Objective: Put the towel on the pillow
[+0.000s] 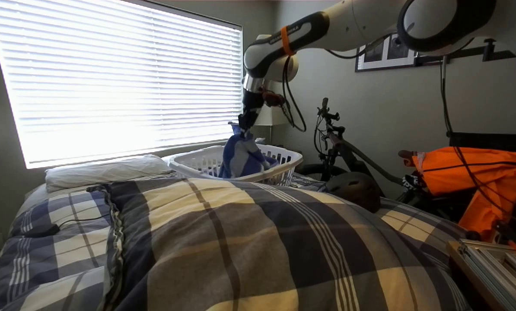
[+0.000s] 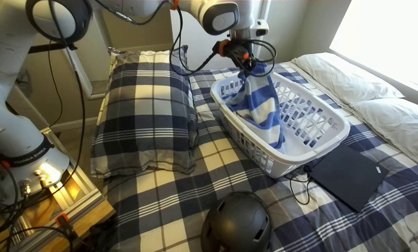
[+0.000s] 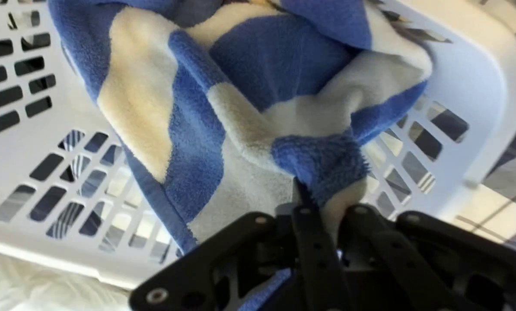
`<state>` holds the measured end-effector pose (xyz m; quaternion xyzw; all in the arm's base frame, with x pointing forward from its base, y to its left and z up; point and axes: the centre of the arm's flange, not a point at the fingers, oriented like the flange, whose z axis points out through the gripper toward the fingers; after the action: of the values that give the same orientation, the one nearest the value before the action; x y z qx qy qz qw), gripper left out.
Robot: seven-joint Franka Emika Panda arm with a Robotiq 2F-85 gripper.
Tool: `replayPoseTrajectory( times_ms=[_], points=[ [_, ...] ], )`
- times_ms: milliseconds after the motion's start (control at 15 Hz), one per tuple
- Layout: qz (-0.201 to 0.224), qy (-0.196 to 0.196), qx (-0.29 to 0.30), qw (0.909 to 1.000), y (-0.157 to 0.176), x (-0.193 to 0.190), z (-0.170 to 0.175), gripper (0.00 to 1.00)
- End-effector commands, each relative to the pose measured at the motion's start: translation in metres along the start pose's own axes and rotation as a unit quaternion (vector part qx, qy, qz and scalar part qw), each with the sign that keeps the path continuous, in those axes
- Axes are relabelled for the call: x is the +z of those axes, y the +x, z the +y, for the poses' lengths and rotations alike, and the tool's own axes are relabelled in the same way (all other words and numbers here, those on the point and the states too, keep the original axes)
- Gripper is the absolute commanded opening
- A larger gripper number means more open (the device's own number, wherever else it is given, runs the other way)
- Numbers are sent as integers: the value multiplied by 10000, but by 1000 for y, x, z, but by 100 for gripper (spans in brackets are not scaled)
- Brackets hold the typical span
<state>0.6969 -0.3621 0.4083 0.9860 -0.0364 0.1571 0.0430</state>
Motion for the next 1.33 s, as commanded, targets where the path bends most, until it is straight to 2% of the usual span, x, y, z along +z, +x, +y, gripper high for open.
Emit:
replayPoseTrajectory(
  times_ms=[0, 200, 267, 333, 400, 733, 800, 867, 933, 1067, 1267],
  points=[
    [129, 625, -729, 9953, -34, -76, -42, 5],
    [199, 1320, -948, 9865, -48, -125, -66, 4],
    [182, 846, -799, 9930, -5, -89, -53, 3],
    [199, 891, -833, 9923, -7, -102, -57, 10],
    [218, 874, -830, 9925, -7, -106, -57, 10],
    [111, 903, -793, 9927, -9, -82, -55, 10],
    [113, 902, -793, 9927, -9, -82, -54, 4],
    [29, 978, -874, 9914, -6, -91, -63, 4],
    [-140, 1062, -1055, 9886, -2, -106, -78, 4],
    [-760, 1212, -1360, 9803, 5, -129, -110, 4],
    [-1583, 1147, -1733, 9653, 8, -178, -167, 4]
  ],
)
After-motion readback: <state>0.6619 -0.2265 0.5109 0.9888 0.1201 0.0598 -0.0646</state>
